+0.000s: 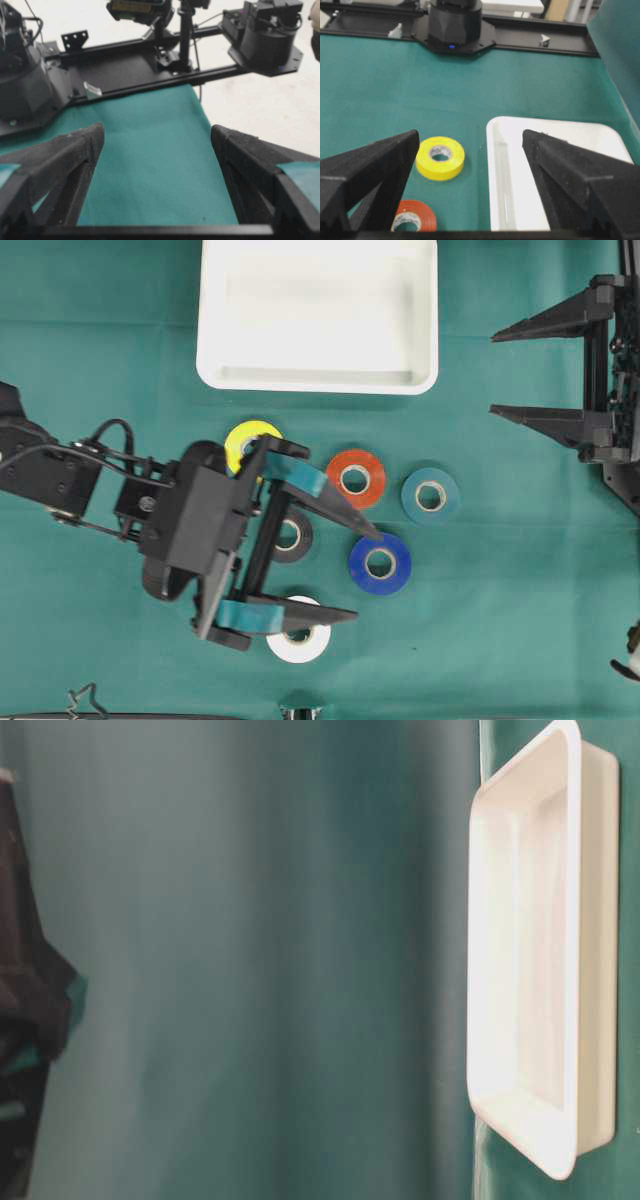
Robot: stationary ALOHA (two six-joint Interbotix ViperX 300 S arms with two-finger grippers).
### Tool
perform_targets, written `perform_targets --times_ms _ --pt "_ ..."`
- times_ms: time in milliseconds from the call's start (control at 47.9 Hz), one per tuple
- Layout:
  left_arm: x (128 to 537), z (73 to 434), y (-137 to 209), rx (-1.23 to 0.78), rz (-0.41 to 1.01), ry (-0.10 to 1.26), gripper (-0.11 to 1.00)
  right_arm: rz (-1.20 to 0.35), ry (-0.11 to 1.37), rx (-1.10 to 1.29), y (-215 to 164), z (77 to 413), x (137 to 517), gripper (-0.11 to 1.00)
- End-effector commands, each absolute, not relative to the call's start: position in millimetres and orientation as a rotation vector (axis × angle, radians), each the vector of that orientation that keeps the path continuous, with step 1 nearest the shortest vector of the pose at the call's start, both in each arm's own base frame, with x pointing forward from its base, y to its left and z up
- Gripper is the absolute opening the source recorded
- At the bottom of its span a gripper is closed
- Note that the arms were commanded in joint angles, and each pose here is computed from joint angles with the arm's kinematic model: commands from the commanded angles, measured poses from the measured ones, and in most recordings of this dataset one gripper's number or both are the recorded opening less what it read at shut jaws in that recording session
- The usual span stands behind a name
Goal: Pick up the tape from a random location and place it into the white case.
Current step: 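Move the left gripper over the blue tape roll and lower it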
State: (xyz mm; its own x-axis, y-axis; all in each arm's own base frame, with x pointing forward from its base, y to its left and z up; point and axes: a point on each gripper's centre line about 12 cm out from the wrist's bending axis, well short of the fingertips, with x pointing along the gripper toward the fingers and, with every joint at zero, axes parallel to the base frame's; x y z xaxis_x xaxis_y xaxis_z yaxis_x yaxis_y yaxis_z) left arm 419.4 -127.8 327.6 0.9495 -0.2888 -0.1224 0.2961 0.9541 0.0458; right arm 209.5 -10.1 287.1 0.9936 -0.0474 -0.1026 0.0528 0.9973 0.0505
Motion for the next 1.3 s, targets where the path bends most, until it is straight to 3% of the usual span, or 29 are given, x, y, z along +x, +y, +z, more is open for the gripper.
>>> perform_targets --times_ms 0,522,1066,1275 --pt "423.9 347.2 -130.6 0.062 -0.3 0.072 0.99 -0.051 0.071 0.049 -10.6 298.7 212.5 0.92" --pt "433.3 344.2 -129.9 0.061 -0.293 0.131 0.99 -0.05 0.077 0.051 -10.3 297.9 212.7 0.92" --pt "487.0 332.5 -139.4 0.137 -0.286 0.689 0.99 -0.05 0.083 0.05 -10.3 298.1 212.8 0.92" --pt "490.8 334.0 -147.7 0.161 -0.297 0.803 0.99 -0.05 0.088 0.051 -10.3 297.4 213.0 0.92"
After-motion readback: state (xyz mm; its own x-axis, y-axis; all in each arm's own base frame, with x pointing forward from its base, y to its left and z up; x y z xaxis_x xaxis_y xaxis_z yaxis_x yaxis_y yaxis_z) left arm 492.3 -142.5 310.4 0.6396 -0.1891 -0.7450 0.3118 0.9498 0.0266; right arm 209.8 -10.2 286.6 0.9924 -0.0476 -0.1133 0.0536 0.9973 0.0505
